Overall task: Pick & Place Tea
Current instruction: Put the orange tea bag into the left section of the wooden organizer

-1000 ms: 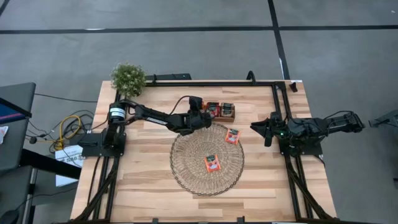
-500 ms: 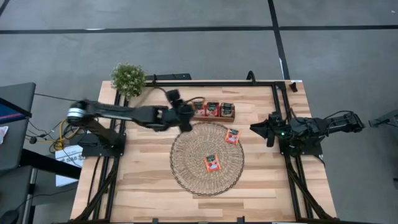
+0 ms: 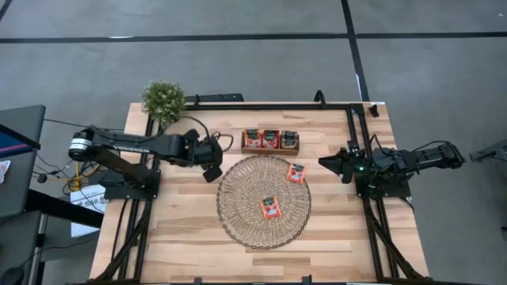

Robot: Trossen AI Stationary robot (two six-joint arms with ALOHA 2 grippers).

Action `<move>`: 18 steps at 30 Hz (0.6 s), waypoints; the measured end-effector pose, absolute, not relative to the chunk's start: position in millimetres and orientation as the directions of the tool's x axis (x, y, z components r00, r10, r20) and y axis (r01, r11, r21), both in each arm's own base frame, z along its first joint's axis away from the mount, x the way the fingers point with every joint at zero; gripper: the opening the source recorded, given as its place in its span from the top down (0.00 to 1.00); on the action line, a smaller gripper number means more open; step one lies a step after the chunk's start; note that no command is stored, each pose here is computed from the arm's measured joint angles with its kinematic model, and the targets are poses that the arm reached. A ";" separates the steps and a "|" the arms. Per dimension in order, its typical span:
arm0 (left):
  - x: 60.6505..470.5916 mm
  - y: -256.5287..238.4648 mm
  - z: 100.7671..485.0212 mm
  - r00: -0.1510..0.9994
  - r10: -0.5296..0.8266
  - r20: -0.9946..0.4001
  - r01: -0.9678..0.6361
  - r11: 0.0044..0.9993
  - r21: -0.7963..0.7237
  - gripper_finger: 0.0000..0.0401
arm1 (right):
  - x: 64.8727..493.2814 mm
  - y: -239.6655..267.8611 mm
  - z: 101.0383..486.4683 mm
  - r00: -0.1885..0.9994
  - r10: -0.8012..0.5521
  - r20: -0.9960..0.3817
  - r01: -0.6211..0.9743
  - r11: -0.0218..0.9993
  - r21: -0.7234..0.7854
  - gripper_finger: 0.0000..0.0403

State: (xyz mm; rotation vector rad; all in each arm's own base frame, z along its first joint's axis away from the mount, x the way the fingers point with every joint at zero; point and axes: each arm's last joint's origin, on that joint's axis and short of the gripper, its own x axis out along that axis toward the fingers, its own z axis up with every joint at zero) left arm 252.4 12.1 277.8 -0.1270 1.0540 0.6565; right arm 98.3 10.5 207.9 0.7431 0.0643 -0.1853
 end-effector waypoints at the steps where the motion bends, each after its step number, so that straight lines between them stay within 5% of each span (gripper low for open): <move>1: 249.9 11.4 266.7 0.301 0.437 -0.848 -0.560 0.800 0.214 0.72 | 99.6 11.0 208.6 0.984 -0.135 -0.120 0.180 0.723 0.667 0.79; 9: 232.4 7.9 198.8 0.239 0.339 -0.910 -0.657 0.746 0.105 0.72 | 118.1 17.7 194.2 0.959 -0.044 -0.280 0.228 0.706 0.670 0.79; 18: 233.2 7.3 190.6 0.277 0.318 -0.907 -0.700 0.714 0.037 0.72 | 138.0 20.7 207.2 0.820 0.006 -0.573 0.366 0.763 0.532 0.79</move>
